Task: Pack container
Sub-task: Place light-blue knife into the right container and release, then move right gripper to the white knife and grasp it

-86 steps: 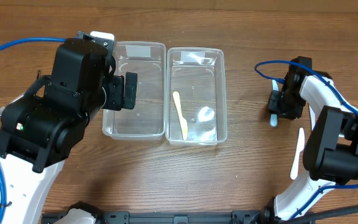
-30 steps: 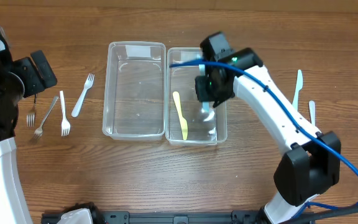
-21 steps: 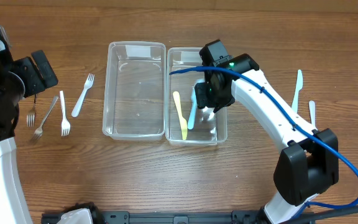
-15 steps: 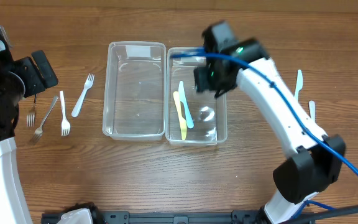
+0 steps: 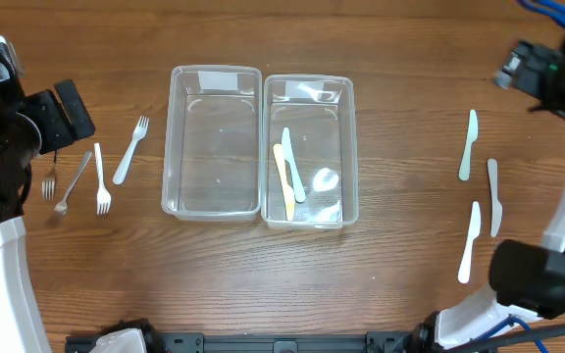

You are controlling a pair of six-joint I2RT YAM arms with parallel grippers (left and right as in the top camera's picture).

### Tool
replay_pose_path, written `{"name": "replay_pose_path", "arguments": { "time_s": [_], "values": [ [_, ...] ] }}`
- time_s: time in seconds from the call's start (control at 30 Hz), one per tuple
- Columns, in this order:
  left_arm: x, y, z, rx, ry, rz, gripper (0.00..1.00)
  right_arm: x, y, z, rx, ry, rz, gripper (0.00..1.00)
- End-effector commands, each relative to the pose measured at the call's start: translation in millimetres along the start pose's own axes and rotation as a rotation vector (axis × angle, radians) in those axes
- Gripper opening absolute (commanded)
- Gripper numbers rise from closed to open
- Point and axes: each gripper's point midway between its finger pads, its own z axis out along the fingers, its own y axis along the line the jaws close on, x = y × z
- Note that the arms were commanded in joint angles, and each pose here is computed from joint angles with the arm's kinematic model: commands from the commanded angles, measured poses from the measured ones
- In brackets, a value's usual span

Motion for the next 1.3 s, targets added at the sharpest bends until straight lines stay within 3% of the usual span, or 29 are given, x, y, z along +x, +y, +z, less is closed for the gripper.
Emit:
{"name": "replay_pose_path", "arguments": {
  "time_s": [0.0, 0.4, 0.97, 1.27],
  "values": [
    [-3, -3, -3, 0.026, -0.009, 0.014, 1.00, 12, -32, 28, 0.045, 0.074, 0.000, 1.00],
    [3, -2, -3, 0.024, 0.015, 0.011, 1.00, 50, -92, 123, 0.067, 0.187, 0.011, 1.00],
    [4, -2, -3, 0.023, 0.018, 0.011, 1.00, 81, -100, 211, 0.054, 0.372, -0.061, 1.00],
    [4, -5, -3, 0.040, 0.022, 0.010, 1.00, 86, -104, 234, 0.070, 0.398, -0.086, 1.00]
  ]
}}
